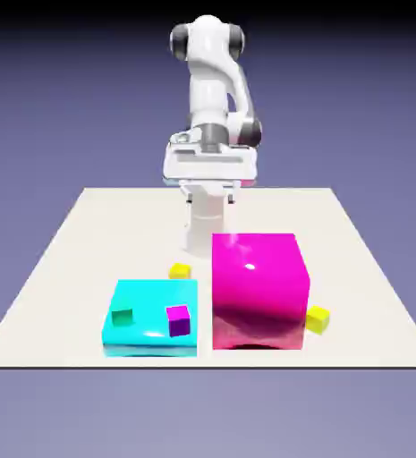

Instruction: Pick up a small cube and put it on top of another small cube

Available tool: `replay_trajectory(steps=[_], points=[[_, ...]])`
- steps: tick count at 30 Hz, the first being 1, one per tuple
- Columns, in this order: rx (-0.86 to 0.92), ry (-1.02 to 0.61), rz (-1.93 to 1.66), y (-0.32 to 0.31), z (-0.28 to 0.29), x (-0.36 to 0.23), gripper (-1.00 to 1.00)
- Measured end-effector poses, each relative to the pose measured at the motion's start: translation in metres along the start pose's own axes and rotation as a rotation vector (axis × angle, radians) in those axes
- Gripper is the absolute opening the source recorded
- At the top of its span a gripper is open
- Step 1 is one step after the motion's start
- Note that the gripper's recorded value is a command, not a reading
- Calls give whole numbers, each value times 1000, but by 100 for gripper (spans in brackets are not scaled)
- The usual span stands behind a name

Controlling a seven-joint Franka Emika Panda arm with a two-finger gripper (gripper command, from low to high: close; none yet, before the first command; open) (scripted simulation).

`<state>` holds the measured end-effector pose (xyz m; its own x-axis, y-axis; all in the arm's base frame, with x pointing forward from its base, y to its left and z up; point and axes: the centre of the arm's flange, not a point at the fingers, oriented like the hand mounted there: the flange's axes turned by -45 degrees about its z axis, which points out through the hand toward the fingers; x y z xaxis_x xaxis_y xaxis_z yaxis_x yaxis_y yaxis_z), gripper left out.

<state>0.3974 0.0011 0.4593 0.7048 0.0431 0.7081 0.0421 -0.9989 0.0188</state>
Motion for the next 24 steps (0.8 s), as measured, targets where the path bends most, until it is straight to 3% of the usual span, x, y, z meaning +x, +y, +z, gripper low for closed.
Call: replay_trajectory(steps=[24], points=[[196,-360,-949,54,67,-92,0]])
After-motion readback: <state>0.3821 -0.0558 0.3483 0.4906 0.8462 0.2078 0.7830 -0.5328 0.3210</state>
